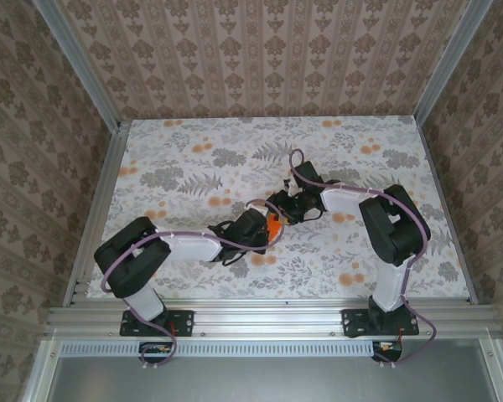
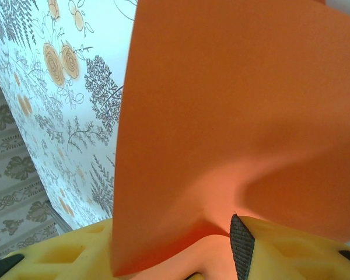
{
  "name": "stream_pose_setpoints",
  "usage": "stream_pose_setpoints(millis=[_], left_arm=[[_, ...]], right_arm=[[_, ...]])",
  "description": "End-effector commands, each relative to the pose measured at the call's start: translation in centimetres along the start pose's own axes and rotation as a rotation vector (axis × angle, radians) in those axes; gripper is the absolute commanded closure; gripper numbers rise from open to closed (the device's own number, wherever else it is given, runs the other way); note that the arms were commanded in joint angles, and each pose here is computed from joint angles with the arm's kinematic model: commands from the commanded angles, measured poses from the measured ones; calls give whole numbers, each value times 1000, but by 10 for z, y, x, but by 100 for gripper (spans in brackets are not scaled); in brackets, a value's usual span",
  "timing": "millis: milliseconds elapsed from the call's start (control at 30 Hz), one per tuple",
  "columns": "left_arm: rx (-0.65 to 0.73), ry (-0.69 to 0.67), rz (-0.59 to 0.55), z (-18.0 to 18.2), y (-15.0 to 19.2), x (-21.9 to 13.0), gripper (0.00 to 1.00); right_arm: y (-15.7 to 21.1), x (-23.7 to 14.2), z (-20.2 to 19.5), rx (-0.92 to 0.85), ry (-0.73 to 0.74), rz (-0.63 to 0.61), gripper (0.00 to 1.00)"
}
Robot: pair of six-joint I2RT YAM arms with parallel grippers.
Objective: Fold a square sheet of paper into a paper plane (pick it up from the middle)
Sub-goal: Fold the wing for the fifth time at the center of the table.
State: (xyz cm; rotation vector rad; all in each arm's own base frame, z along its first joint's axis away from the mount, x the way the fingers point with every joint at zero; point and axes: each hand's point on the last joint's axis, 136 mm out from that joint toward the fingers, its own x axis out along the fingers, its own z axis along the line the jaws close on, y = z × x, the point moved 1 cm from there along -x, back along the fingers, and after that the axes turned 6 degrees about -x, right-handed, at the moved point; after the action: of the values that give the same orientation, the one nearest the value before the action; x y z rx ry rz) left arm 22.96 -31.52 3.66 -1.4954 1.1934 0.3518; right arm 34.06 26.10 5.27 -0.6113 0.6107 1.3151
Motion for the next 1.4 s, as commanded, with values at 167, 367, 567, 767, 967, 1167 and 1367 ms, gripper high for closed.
stream_pose_setpoints(millis=[167, 367, 567, 767, 967, 1167, 1367], left_arm=[[23, -32, 10, 13, 2, 7, 94], [109, -23, -2, 12, -1, 4, 94], [187, -45, -27, 15, -6, 1, 94], [213, -53, -45, 17, -7, 0, 94], [227, -58, -58, 16, -9, -1, 95], [235, -59, -62, 16, -10, -3, 95], [239, -64, -71, 18, -10, -7, 95]], right_arm=[[-7, -17, 18, -2, -24, -63, 42], [-1, -17, 19, 57, 0, -60, 40], [8, -10, 17, 190, 23, -47, 39], [12, -1, 12, 283, 36, -31, 42], [19, 10, 6, 340, 65, -7, 47], [20, 15, -4, 366, 98, -8, 55], [19, 16, -3, 367, 94, -2, 68]])
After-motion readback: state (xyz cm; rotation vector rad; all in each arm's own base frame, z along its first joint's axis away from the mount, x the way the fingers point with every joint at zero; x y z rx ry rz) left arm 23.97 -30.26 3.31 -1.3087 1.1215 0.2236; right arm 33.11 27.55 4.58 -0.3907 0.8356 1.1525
